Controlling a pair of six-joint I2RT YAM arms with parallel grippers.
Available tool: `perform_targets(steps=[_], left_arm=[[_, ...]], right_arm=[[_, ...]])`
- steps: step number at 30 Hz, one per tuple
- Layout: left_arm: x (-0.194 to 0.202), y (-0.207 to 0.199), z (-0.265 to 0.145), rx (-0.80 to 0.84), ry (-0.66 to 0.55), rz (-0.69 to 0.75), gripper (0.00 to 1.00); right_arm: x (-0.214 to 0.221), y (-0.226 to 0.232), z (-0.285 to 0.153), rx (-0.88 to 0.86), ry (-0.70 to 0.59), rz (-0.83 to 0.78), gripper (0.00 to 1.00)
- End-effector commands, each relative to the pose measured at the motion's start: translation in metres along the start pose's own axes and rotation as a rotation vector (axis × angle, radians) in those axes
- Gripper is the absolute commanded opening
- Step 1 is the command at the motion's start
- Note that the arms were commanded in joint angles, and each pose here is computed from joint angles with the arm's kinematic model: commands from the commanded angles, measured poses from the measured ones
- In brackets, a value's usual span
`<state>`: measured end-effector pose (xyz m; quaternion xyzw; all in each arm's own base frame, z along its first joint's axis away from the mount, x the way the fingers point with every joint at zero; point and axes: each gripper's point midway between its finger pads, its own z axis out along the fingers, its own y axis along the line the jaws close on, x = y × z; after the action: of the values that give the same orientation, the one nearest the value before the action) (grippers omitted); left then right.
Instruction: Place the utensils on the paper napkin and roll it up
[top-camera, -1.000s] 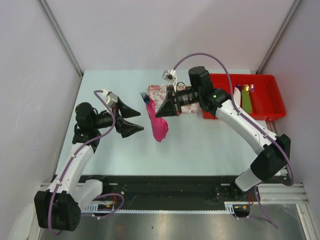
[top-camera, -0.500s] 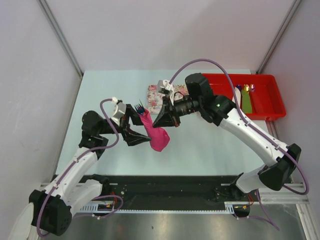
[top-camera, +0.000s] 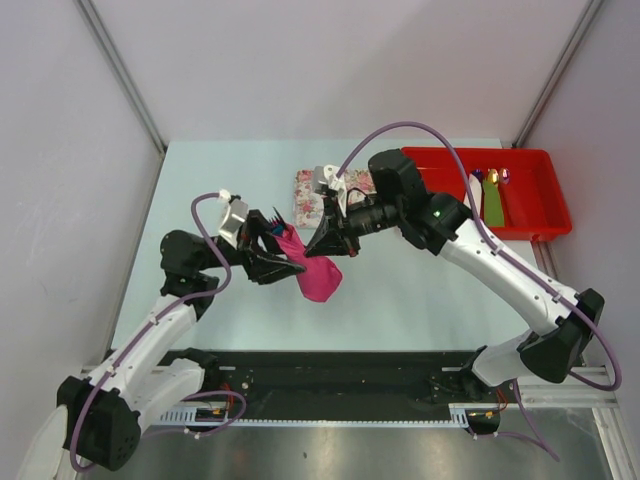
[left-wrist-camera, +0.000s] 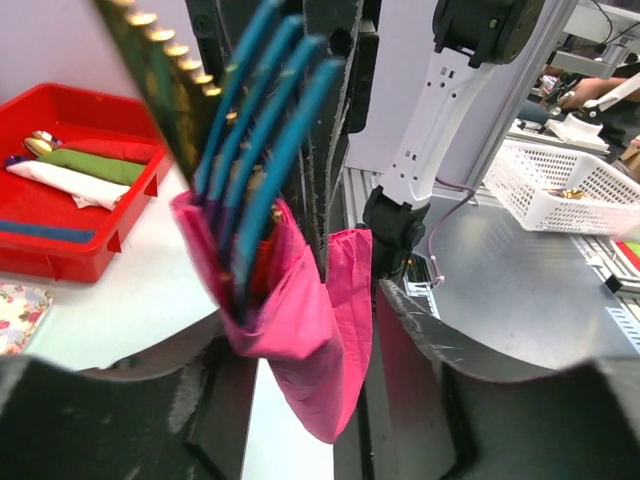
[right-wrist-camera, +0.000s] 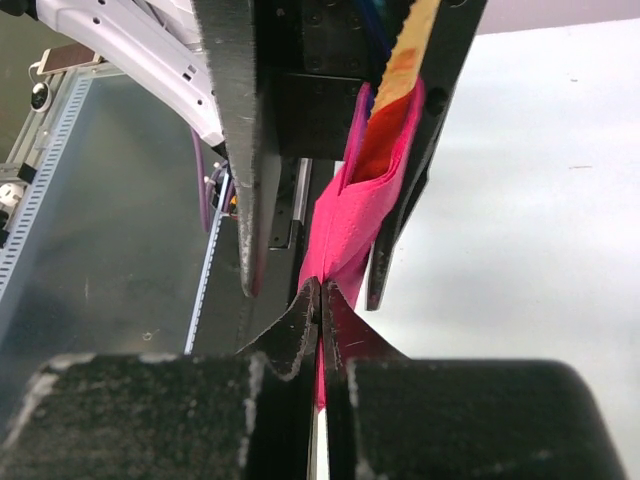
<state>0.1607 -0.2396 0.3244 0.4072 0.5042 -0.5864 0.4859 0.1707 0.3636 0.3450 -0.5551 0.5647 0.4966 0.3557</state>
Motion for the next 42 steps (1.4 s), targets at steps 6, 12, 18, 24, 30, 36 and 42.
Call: perform_targets(steps=[6,12,18,24,30,36,42], left_arm=[[-0.004,0.003,0.005,0.021,-0.010,-0.008,0.31],[-0.013,0.012,0.009,0.000,-0.015,-0.026,0.05],[-0.012,0.028,0.009,-0.065,0.010,-0.058,0.00],[-0.028,0.042,0.004,-0.130,0.004,-0.030,0.00],[-0.039,0.050,0.001,-0.164,-0.020,-0.030,0.00],[-0.043,0.043,0.001,-0.144,-0.031,-0.029,0.00],[-0.053,0.025,0.002,-0.087,-0.045,-0.034,0.00]], right_arm=[[-0.040,0.010,-0.013,0.028,-0.108,-0.152,0.00],[-0.042,0.011,-0.016,0.034,-0.109,-0.171,0.00],[-0.029,-0.007,-0.020,0.068,-0.043,-0.035,0.48],[-0.004,-0.015,-0.036,0.092,0.020,0.070,0.63],[0.027,-0.010,-0.038,0.083,0.096,0.149,0.68],[0.042,-0.022,-0.036,0.115,0.104,0.190,0.38],[0.042,-0.038,-0.041,0.135,0.088,0.165,0.00]])
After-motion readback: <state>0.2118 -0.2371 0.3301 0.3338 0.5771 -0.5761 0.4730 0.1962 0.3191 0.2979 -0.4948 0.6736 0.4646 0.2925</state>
